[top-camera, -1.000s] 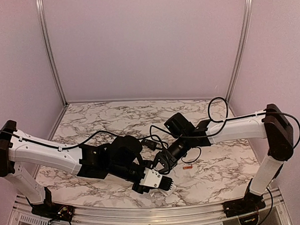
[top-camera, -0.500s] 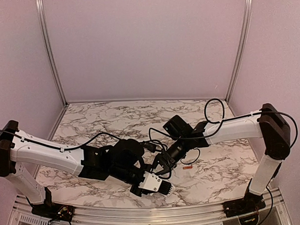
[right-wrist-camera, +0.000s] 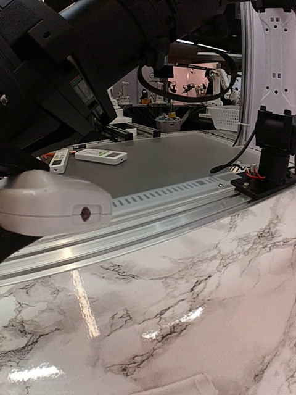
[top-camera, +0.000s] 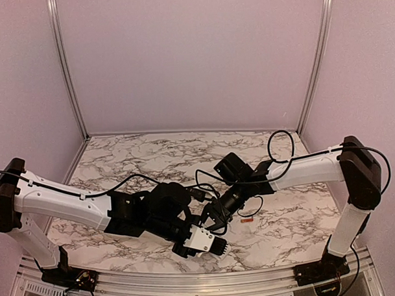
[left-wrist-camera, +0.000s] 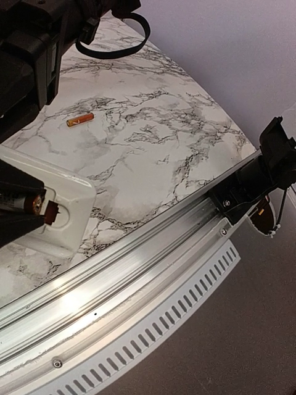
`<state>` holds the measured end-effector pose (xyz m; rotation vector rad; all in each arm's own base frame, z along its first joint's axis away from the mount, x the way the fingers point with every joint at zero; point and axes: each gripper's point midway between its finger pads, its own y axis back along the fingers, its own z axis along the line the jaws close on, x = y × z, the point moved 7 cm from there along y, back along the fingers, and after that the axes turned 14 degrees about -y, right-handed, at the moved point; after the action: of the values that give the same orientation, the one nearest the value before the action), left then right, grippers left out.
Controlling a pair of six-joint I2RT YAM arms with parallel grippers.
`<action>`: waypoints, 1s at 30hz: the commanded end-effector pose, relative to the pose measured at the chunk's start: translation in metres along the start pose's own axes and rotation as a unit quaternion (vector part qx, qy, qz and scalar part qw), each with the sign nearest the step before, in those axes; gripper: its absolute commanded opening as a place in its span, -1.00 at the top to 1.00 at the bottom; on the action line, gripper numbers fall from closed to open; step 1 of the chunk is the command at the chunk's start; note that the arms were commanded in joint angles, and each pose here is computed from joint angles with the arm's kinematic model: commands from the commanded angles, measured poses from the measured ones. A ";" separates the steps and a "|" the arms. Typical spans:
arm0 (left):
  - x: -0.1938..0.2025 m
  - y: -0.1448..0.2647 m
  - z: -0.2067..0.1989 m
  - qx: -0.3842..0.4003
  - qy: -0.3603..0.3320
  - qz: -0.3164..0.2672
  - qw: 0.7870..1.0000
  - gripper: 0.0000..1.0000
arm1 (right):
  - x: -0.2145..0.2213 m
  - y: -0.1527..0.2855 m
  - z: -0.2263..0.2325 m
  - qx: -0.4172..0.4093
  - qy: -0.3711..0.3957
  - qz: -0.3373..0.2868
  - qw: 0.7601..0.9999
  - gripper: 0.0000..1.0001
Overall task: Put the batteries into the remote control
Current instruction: Place the battery in the battery compartment.
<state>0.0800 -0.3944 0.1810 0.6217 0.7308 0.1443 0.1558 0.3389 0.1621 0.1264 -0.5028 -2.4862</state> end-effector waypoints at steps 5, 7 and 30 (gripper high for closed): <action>0.033 -0.005 -0.031 0.075 0.036 0.081 0.993 0.98 | 0.006 0.002 0.016 -0.033 0.000 0.025 0.999 1.00; 0.036 -0.005 -0.035 0.086 0.034 0.091 0.992 1.00 | 0.006 0.002 0.016 -0.034 0.000 0.026 0.999 1.00; 0.062 -0.005 -0.049 0.149 0.034 0.205 0.967 1.00 | 0.010 -0.001 0.006 -0.026 -0.017 0.028 0.999 1.00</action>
<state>0.0846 -0.3976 0.1724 0.7348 0.6635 0.2131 0.1587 0.3384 0.1560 0.1619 -0.5499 -2.5060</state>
